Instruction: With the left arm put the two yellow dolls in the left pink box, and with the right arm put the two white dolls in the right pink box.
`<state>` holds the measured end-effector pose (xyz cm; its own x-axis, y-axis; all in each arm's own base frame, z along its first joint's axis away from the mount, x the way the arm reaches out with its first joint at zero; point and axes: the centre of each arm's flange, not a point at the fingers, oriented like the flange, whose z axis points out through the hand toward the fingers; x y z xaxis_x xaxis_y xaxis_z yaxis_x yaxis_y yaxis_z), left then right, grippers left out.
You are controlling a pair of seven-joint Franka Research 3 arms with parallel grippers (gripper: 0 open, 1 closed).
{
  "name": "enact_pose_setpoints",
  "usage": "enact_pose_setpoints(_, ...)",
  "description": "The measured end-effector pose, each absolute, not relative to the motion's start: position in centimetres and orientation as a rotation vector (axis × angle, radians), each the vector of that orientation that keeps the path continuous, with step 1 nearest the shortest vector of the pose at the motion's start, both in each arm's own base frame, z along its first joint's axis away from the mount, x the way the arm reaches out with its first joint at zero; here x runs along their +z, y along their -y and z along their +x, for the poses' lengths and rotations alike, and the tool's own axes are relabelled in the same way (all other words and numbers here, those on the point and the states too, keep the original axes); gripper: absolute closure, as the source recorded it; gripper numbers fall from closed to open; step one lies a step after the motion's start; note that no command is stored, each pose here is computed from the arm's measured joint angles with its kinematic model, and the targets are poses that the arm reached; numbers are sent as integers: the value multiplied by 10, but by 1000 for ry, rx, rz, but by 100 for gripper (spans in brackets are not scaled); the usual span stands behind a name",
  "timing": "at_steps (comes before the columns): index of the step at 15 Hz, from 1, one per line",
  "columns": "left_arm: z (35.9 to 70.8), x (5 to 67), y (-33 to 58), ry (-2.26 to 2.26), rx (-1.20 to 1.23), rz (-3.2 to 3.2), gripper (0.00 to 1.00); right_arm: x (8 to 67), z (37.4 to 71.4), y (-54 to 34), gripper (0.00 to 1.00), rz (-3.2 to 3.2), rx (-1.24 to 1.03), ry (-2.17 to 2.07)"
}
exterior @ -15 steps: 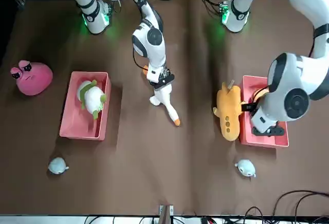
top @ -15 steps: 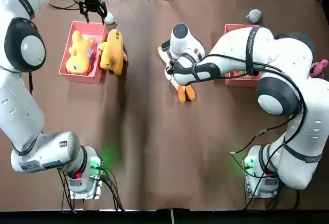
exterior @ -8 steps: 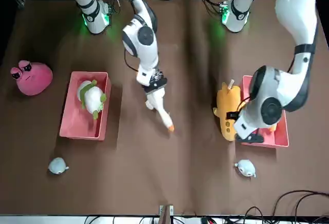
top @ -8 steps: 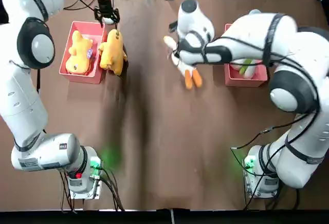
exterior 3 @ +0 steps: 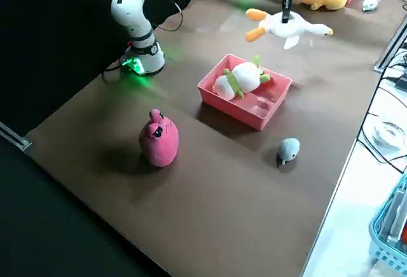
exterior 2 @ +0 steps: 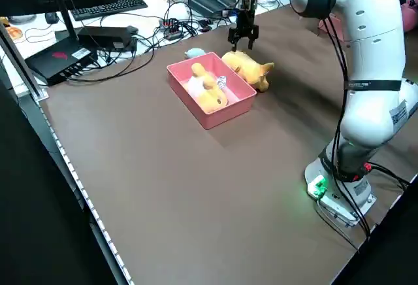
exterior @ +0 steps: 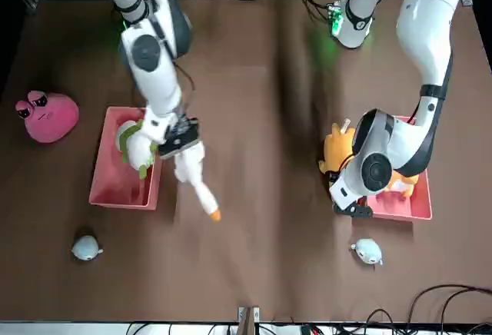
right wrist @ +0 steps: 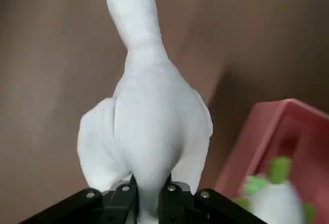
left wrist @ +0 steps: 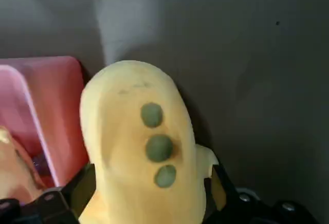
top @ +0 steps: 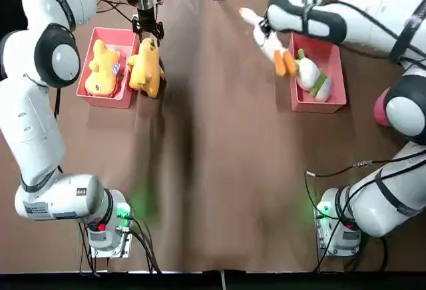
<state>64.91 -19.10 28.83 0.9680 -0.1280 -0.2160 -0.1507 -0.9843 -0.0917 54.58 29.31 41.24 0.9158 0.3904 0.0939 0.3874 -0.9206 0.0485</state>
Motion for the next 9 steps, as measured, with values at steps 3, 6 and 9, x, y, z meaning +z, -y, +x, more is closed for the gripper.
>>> enact_pose_setpoints(3,649,277,192,-218,337,-3011,1,413,568,-230,85,3015,144,-702)
enact_pose_setpoints(6,648,269,189,-218,354,-3003,1,414,575,-139,85,2970,96,-827)
enact_pose_setpoints(9,648,259,177,-217,365,-2969,1,409,562,-88,85,2980,74,-792)
